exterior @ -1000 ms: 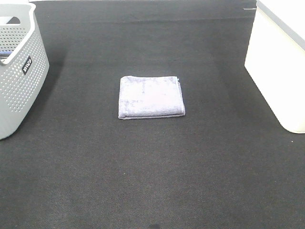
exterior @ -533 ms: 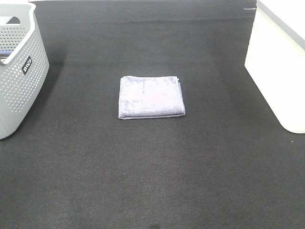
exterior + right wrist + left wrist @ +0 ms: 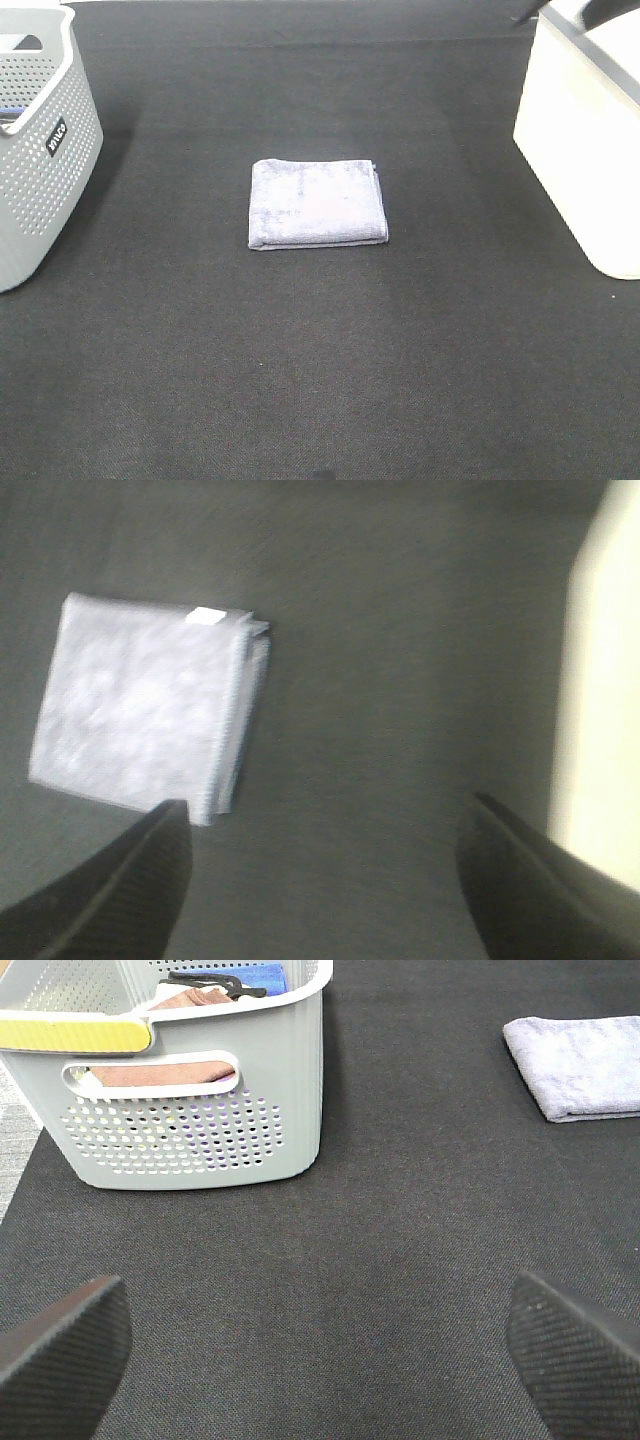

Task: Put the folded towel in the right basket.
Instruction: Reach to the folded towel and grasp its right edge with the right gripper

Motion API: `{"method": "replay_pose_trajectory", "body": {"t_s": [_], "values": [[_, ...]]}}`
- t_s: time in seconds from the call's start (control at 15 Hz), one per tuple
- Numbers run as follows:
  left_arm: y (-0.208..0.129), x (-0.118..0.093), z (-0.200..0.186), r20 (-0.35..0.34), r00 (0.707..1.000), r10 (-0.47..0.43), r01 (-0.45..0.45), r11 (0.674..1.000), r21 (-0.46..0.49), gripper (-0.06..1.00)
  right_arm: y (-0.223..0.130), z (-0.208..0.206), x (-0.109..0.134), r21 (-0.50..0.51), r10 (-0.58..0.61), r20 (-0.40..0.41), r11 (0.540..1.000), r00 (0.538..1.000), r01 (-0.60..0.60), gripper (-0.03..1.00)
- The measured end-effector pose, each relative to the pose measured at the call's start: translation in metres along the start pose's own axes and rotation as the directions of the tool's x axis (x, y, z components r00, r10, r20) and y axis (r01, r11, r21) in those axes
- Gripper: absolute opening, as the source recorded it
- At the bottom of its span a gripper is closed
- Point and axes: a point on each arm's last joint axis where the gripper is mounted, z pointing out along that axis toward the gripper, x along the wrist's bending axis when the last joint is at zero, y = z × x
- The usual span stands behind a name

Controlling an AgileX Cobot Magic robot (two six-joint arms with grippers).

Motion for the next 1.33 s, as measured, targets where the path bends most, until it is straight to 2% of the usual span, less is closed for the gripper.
{"method": "replay_pose_trajectory", "body": {"t_s": [0.2, 0.33, 0.4, 0.6, 0.8, 1.0, 1.33], "values": [[0.000, 0.000, 0.000, 0.000, 1.000, 0.000, 0.000, 1.000, 0.000, 0.97, -0.004, 0.071, 0.031, 0.117, -0.058, -0.063, 0.991, 0.996, 0.065, 0.70], [0.000, 0.000, 0.000, 0.000, 1.000, 0.000, 0.000, 1.000, 0.000, 0.97, -0.007, 0.108, 0.038, 0.163, -0.041, -0.105, 0.985, 0.994, 0.058, 0.70], [0.000, 0.000, 0.000, 0.000, 1.000, 0.000, 0.000, 1.000, 0.000, 0.97, -0.007, 0.108, 0.038, 0.163, -0.041, -0.105, 0.985, 0.994, 0.058, 0.70], [0.000, 0.000, 0.000, 0.000, 1.000, 0.000, 0.000, 1.000, 0.000, 0.97, -0.009, 0.153, 0.036, 0.215, 0.037, -0.184, 0.977, 0.982, 0.003, 0.70], [0.000, 0.000, 0.000, 0.000, 1.000, 0.000, 0.000, 1.000, 0.000, 0.97, -0.019, 0.194, 0.027, 0.312, 0.097, -0.229, 0.950, 0.969, -0.022, 0.70], [0.000, 0.000, 0.000, 0.000, 1.000, 0.000, 0.000, 1.000, 0.000, 0.97, -0.028, 0.219, 0.010, 0.372, 0.153, -0.258, 0.927, 0.954, -0.048, 0.70], [0.000, 0.000, 0.000, 0.000, 1.000, 0.000, 0.000, 1.000, 0.000, 0.97, -0.040, 0.245, 0.009, 0.402, 0.197, -0.327, 0.914, 0.924, -0.052, 0.70]]}}
